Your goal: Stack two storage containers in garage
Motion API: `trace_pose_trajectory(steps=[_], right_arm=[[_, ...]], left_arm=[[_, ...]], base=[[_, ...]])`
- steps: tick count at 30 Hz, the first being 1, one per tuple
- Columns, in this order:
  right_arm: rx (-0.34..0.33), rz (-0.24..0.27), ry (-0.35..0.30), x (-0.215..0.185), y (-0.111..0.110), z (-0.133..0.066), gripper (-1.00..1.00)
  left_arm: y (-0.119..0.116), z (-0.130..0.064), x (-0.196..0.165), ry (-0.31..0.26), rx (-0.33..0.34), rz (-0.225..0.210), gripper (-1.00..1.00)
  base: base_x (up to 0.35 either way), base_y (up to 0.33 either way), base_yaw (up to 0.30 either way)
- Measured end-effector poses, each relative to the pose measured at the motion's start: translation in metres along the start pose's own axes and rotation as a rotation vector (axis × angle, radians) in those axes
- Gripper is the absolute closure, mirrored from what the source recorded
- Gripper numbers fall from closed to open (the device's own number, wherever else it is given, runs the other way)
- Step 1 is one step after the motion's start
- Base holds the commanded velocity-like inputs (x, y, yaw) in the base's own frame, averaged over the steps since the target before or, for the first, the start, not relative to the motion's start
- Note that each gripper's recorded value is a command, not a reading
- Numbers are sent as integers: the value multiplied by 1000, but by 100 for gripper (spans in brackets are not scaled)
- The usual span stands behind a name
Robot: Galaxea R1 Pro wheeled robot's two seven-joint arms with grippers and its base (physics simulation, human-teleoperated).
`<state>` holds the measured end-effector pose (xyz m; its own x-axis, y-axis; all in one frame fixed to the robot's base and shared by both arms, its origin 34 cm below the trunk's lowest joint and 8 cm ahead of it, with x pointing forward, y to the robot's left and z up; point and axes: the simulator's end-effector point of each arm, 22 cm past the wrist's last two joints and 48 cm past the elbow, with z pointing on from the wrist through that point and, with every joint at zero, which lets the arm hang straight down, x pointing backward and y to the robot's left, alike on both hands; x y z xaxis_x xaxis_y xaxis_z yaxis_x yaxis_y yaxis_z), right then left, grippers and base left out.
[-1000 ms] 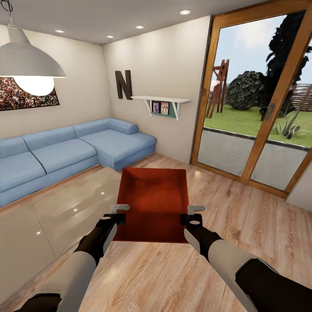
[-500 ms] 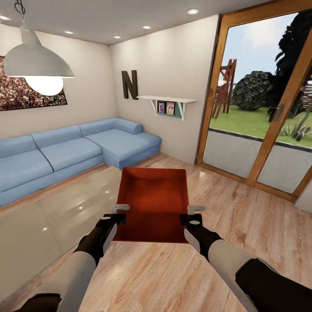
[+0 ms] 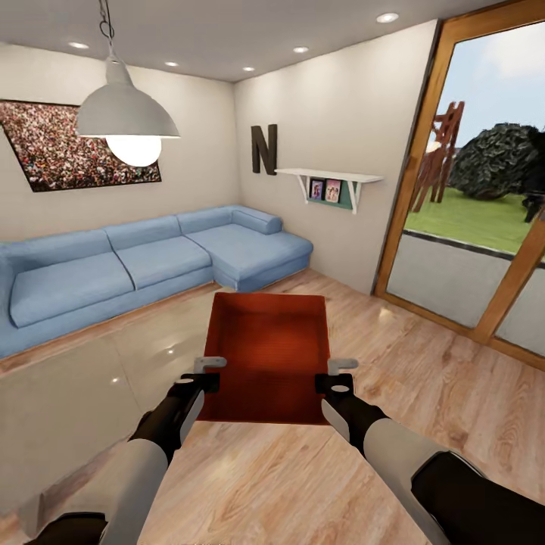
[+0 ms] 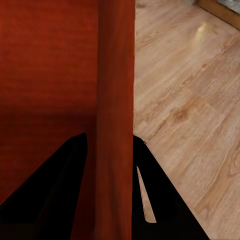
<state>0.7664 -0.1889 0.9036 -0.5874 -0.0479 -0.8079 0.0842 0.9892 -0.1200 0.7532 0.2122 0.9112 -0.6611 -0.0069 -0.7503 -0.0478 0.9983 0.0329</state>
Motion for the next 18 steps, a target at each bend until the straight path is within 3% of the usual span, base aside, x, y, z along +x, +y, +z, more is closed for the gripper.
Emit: trace_pose_trajectory(steps=[18], right_arm=[[0,1,-10,-6,-1,-3,100]], left_arm=[[0,-4,-6,-10,0,-1,100]], base=[[0,0,290]])
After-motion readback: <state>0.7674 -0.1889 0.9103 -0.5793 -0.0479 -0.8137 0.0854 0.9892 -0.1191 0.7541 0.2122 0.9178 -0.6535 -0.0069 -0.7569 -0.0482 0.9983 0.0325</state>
